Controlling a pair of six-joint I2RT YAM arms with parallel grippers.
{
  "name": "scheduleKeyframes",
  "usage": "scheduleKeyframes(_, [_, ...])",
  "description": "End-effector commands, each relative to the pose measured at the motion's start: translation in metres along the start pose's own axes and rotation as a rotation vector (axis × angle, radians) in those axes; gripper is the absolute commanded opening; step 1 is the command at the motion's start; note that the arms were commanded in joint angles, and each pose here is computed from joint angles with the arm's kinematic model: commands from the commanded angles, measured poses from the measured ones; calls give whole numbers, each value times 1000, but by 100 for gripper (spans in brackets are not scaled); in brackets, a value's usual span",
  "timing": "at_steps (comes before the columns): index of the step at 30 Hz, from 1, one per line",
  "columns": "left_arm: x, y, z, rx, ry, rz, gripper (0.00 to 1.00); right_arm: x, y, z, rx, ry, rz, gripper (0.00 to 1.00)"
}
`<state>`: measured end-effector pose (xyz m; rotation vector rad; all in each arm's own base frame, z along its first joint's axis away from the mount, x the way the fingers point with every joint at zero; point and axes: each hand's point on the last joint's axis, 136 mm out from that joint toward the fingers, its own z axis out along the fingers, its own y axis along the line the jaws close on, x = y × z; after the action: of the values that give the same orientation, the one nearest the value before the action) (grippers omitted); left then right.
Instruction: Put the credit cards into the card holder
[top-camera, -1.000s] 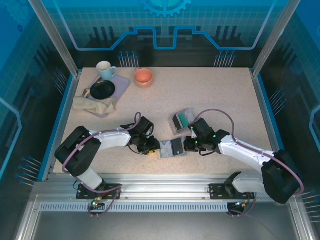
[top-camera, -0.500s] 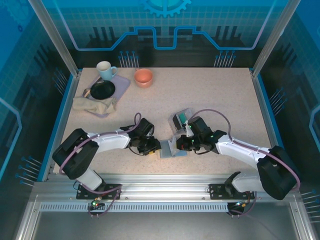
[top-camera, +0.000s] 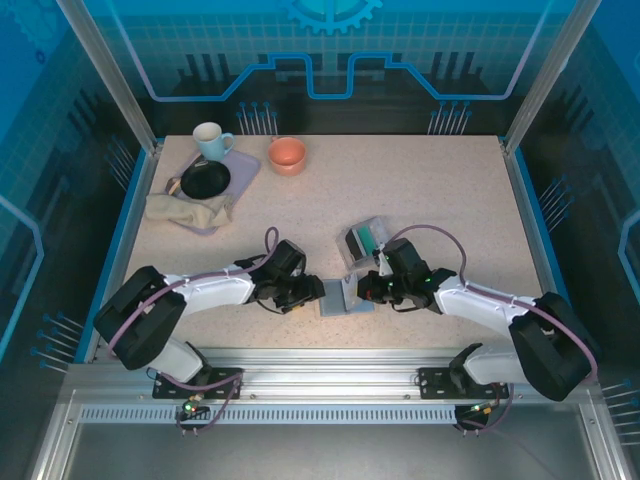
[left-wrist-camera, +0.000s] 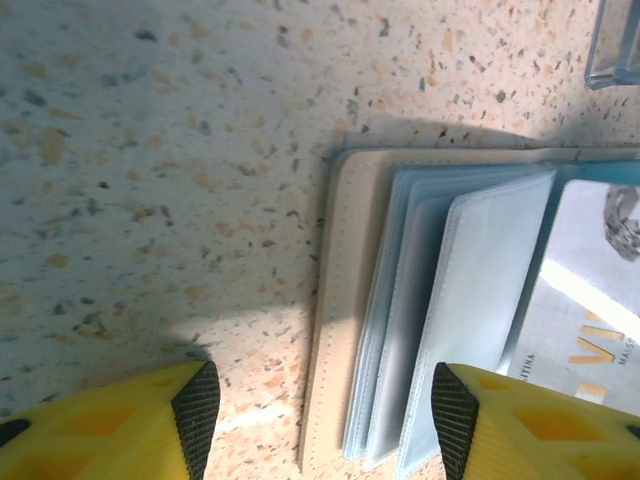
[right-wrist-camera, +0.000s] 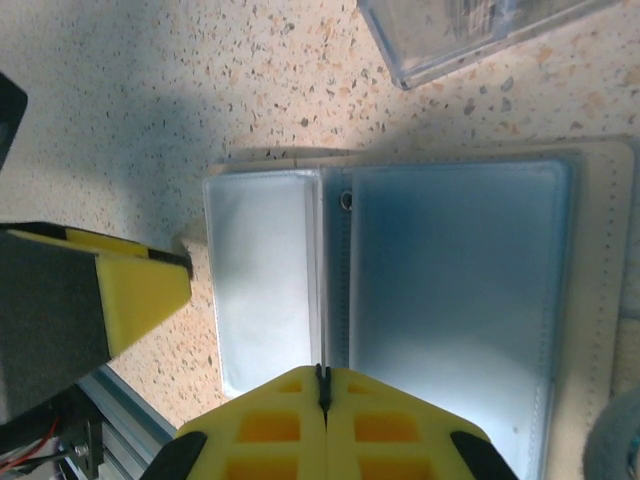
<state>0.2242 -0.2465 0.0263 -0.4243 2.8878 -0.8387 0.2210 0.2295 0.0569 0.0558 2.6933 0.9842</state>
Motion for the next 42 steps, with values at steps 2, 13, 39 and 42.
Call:
scheduleKeyframes(2, [-1,-15,9,40,29,32,61,-3,-2,8,-28,-10,25,3])
scheduleKeyframes(13, [4,-4,29,-18,68,9,29,19,-23,21,11,34,59,3])
scheduleKeyframes(39, [6,4,31,-68,78,-7,21,33,-24,22,60,46,70,2])
scheduleKeyframes(42, [6,6,31,-73,75,-7,20,34,-34,17,85,39,97,3])
